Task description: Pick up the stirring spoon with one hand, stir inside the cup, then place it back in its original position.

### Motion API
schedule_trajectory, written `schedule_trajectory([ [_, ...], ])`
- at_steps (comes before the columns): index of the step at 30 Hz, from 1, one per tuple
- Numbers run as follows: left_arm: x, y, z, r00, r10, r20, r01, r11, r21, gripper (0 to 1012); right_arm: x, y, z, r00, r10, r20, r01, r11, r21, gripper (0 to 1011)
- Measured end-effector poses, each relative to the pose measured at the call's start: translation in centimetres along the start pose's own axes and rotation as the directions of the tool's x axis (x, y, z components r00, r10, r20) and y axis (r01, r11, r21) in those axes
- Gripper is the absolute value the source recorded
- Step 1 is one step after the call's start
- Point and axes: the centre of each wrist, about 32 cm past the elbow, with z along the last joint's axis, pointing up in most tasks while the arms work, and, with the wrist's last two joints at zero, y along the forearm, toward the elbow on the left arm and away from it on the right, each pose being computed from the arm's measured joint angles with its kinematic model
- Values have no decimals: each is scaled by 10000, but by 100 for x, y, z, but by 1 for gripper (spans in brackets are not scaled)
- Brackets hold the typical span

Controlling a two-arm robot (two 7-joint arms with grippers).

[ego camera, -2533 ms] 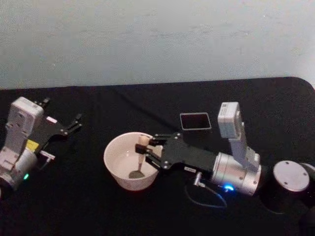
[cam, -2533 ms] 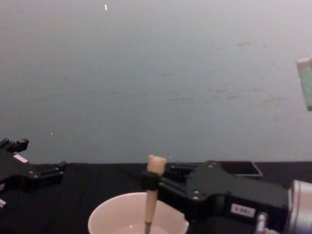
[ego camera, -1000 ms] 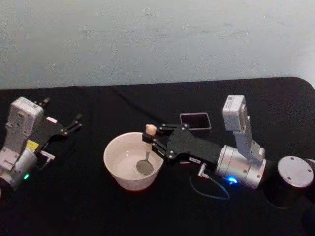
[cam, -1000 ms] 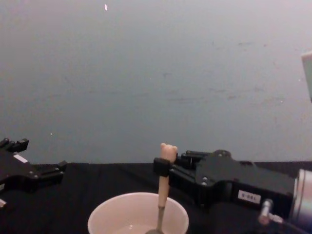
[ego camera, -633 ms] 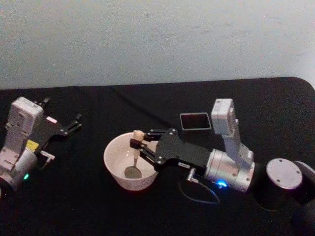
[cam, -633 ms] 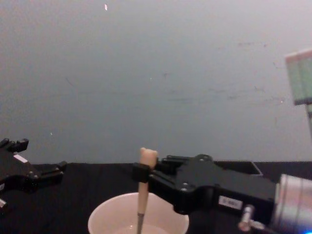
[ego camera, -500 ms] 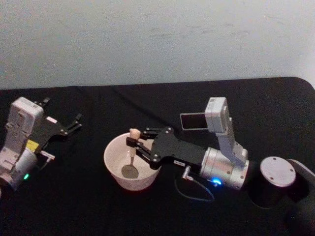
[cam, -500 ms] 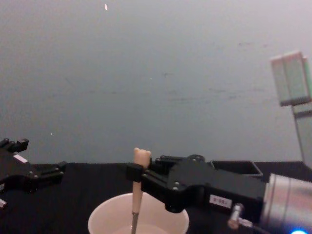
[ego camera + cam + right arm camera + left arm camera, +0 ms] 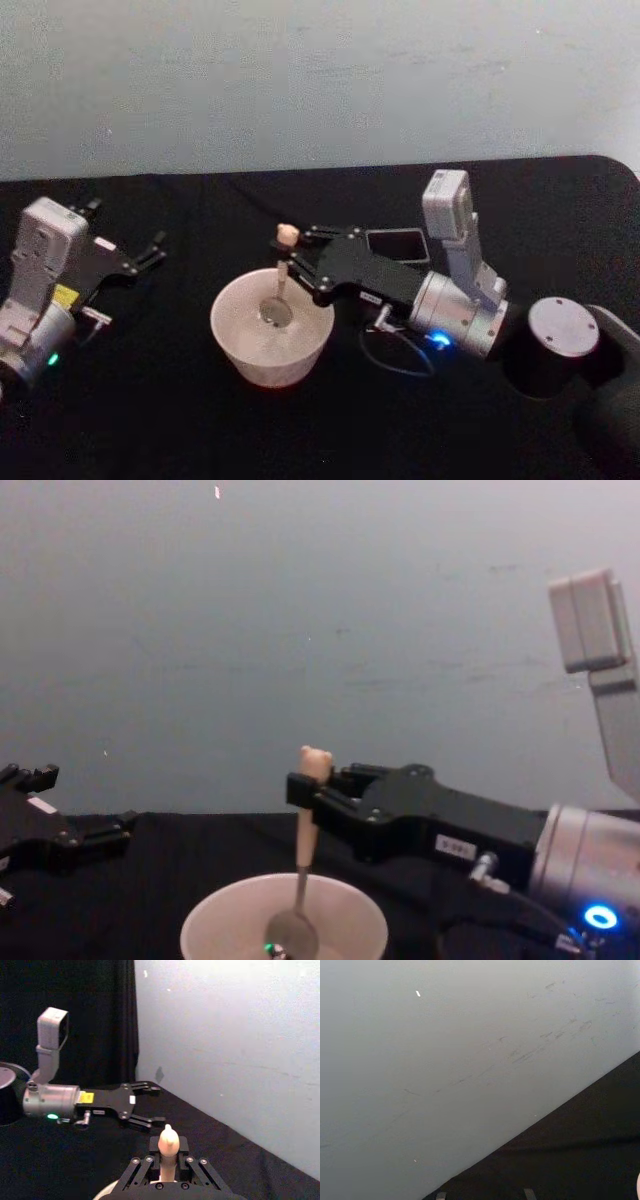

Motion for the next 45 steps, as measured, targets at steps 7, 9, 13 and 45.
schedule_trajectory([
  [7, 0, 0, 0, 10000, 0, -1, 0, 10000, -1, 1001, 70, -104, 15, 9995, -310, 99, 311, 9995, -38, 197],
  [9, 0, 0, 0, 10000, 0, 0, 0, 10000, -1, 1001, 74, -122, 20, 9994, -322, 123, 322, 9995, -39, 197],
  [13, 0, 0, 0, 10000, 1, 0, -1, 10000, 0, 1001, 68, -173, 39, 9994, -316, 153, 316, 9995, -12, 197],
  [45, 0, 0, 0, 10000, 0, -1, 0, 10000, 0, 1001, -101, 62, 13, 9976, 689, 89, -689, 9976, 2, 197],
])
